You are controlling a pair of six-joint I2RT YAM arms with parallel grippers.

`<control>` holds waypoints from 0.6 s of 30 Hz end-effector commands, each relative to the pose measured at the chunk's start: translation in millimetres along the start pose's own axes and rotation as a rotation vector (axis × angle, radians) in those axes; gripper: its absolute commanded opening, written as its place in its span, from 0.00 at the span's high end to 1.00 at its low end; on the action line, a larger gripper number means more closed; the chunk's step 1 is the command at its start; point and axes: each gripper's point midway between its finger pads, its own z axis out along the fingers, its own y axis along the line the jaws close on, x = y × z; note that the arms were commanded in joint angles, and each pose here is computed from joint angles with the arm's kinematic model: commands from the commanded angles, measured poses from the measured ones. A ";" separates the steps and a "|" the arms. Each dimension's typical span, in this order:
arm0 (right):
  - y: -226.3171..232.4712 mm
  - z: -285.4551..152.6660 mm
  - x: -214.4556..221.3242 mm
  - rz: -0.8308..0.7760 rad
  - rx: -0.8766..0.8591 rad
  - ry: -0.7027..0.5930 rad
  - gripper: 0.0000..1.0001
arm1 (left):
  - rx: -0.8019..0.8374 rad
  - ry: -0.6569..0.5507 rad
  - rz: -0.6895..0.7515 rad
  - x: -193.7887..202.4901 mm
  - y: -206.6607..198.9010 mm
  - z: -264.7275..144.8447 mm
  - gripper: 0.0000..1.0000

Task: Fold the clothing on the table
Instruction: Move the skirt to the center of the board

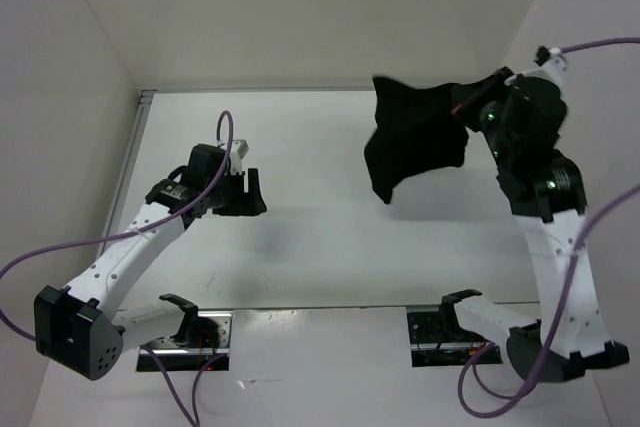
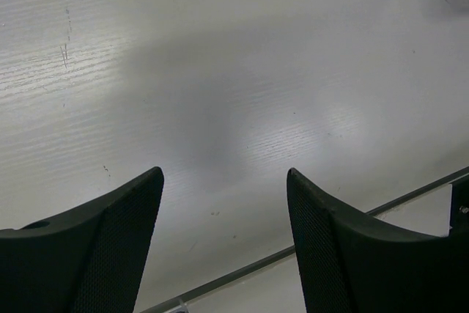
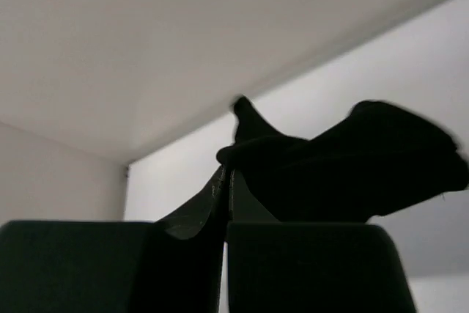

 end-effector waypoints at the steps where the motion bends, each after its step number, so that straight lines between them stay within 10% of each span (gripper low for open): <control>1: 0.9 -13.9 -3.3 -0.016 -0.020 -0.002 1.00 | 0.020 -0.012 -0.011 -1.4 -2.7 0.4 0.24; 4: -23.0 -18.3 35.4 -0.028 0.035 0.119 0.95 | 0.041 -0.006 -0.022 1.9 -6.1 -1.1 0.24; 9: -68.6 -65.7 101.5 0.003 0.098 0.313 0.57 | 0.051 -0.033 -0.026 -1.6 -8.9 -7.8 0.24; 18: -74.0 -72.9 126.6 0.043 0.063 0.366 0.56 | 0.061 0.010 -0.031 3.4 -9.7 2.5 0.24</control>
